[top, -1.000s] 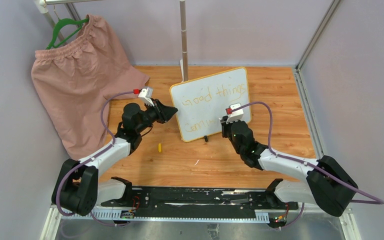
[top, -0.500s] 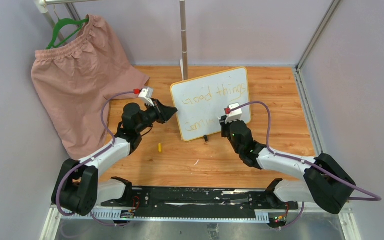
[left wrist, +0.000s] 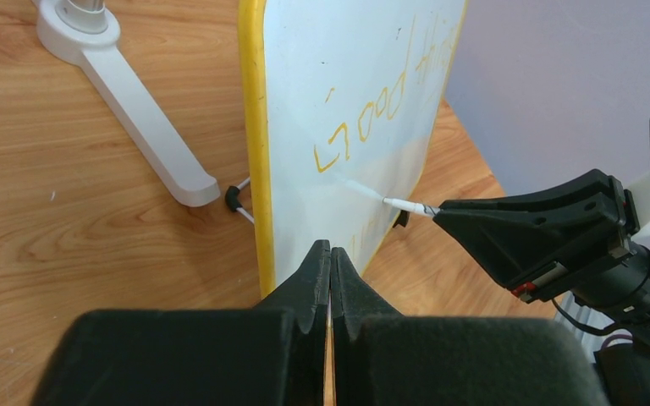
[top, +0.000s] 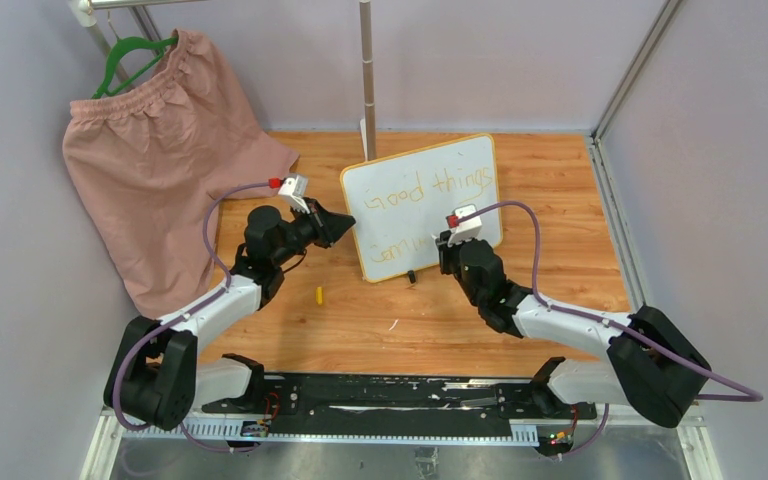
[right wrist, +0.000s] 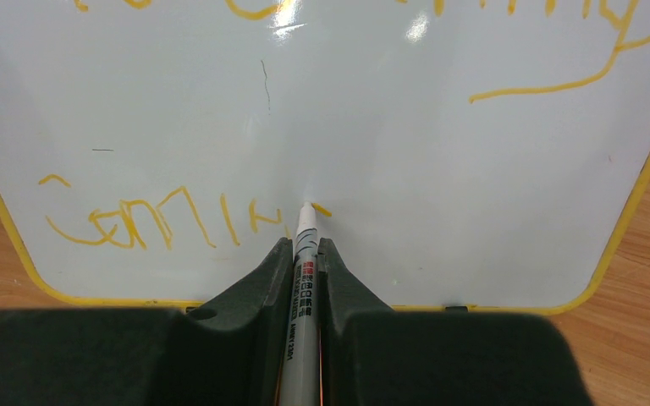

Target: Write a sentence on the whiteboard

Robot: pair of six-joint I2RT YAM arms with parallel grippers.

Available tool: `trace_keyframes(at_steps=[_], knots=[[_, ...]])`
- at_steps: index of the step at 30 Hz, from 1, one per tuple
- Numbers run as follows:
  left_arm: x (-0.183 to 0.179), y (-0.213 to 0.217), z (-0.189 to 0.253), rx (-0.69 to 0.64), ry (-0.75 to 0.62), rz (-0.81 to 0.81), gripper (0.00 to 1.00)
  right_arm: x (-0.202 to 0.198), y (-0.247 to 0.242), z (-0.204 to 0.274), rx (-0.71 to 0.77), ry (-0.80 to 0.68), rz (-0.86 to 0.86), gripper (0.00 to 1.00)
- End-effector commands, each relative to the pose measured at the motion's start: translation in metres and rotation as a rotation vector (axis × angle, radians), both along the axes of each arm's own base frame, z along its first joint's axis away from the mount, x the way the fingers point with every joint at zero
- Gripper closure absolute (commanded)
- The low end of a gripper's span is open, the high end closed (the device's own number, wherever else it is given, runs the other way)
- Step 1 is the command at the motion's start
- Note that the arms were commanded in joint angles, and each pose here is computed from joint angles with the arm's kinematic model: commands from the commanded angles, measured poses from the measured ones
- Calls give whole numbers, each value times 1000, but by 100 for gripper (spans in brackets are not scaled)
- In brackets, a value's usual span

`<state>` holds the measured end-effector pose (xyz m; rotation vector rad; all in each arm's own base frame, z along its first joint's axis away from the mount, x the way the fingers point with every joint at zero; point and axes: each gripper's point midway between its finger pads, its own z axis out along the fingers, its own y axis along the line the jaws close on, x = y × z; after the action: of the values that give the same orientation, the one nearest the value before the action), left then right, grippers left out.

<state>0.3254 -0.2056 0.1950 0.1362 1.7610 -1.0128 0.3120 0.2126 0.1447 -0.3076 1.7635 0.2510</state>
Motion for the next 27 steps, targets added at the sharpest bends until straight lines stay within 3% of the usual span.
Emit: trace_keyframes(at_steps=[1, 27], knots=[[4, 1, 11, -8, -49, -3, 100, -4, 8, -3, 4, 25, 31, 100], [4, 1, 11, -10, -49, -4, 100, -3, -22, -15, -52, 64, -90, 100]])
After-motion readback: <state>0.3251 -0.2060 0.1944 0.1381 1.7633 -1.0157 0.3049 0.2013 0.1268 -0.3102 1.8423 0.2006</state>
